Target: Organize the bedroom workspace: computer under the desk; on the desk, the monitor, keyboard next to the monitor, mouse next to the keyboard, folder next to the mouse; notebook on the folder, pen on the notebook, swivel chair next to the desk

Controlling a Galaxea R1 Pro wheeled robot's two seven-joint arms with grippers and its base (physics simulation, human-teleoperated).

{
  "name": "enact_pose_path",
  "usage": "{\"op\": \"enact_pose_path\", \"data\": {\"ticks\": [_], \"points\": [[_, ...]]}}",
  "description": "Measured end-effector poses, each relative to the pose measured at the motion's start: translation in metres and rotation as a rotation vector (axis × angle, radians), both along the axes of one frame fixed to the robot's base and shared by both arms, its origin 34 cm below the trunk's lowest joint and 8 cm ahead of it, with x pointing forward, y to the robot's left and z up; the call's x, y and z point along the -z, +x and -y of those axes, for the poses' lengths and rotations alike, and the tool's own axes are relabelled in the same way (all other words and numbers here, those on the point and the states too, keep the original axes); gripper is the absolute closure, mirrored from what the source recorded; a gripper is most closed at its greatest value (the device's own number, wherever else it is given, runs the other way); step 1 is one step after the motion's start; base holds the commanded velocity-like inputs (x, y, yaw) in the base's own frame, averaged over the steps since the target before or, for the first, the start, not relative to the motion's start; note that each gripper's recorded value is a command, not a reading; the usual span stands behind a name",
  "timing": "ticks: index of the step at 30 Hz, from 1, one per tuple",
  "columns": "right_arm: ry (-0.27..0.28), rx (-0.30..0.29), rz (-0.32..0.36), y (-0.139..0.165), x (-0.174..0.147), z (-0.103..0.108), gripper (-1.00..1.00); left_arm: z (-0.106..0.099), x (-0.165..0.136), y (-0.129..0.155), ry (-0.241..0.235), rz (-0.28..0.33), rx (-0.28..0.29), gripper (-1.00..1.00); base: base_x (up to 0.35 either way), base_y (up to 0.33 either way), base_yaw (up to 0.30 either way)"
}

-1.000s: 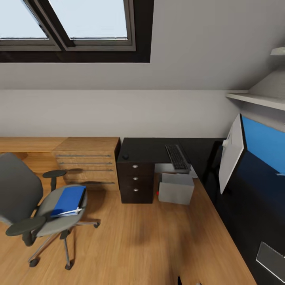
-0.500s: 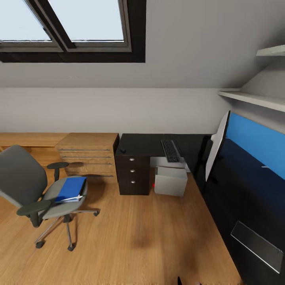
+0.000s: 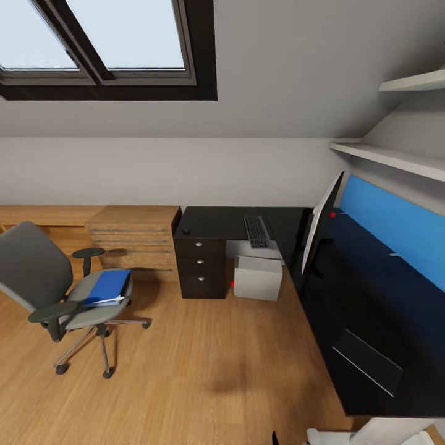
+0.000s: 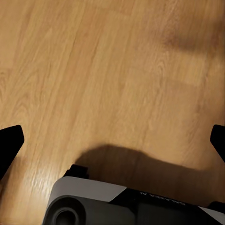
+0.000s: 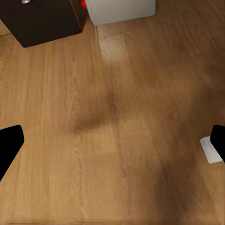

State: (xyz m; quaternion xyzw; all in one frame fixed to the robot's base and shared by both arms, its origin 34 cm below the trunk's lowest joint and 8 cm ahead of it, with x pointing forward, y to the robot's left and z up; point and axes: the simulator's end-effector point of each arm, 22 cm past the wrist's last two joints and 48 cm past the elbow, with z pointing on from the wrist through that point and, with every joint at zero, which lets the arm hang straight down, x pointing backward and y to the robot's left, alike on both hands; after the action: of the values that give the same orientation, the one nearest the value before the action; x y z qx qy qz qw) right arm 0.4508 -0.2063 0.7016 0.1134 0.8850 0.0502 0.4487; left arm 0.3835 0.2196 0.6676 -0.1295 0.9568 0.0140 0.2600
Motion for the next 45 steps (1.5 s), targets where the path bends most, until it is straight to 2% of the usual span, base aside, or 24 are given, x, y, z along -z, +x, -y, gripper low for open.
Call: {"op": "enact_pose_path", "data": {"ticks": [2,7,13,15,20,22,28,29,32,37,39,40,45], "points": [[0.007,-0.012,0.009,0.001,-0.004,-0.008,-1.00,0.000,-0.002,-0.001,0.000,0.001,-0.001,-1.00,-0.010,-0.010,0.000],[0.020,-0.079,0.125,0.028,-0.034,-0.042,-1.00,0.000,-0.005,-0.003,0.000,0.000,-0.003,-1.00,-0.003,-0.003,0.000],[0.048,-0.058,0.192,0.067,-0.064,-0.055,-1.00,0.000,-0.008,-0.006,0.000,-0.001,-0.004,-1.00,0.000,0.000,0.000],[0.067,-0.031,0.201,0.095,-0.080,-0.057,-1.00,0.000,-0.009,-0.007,0.000,-0.002,-0.005,-1.00,0.000,0.000,0.000],[0.087,-0.024,0.181,0.145,-0.112,-0.048,-1.00,0.000,-0.009,-0.007,0.000,-0.002,-0.004,-1.00,0.000,0.000,0.000],[0.083,-0.053,0.145,0.167,-0.132,-0.041,-1.00,-0.001,-0.009,-0.008,-0.001,-0.003,-0.003,-1.00,0.000,0.000,0.000],[0.085,-0.132,0.064,0.191,-0.174,-0.034,-1.00,-0.002,-0.007,-0.011,0.002,-0.010,0.001,-1.00,0.000,0.000,0.000],[0.083,-0.143,0.046,0.197,-0.190,-0.026,-1.00,-0.002,-0.006,-0.012,0.002,-0.012,0.001,-1.00,0.000,0.000,0.000],[0.084,-0.133,0.019,0.204,-0.210,-0.007,-1.00,-0.003,-0.006,-0.012,0.003,-0.013,0.003,-1.00,0.000,0.000,0.000],[0.085,-0.073,-0.063,0.202,-0.216,0.035,-1.00,-0.004,-0.005,-0.013,0.006,-0.015,0.002,-1.00,0.000,-0.021,0.000],[0.075,-0.030,-0.109,0.197,-0.214,0.061,-1.00,-0.005,-0.005,-0.014,0.006,-0.016,0.002,-1.00,0.000,-0.185,0.000],[0.035,0.007,-0.141,0.193,-0.214,0.091,-1.00,-0.005,-0.005,-0.014,0.007,-0.016,0.002,-1.00,0.000,-0.253,0.000],[-0.001,0.039,-0.148,0.192,-0.218,0.123,-1.00,-0.006,-0.002,-0.020,0.012,-0.029,0.004,-1.00,0.000,-0.288,0.000]]}}
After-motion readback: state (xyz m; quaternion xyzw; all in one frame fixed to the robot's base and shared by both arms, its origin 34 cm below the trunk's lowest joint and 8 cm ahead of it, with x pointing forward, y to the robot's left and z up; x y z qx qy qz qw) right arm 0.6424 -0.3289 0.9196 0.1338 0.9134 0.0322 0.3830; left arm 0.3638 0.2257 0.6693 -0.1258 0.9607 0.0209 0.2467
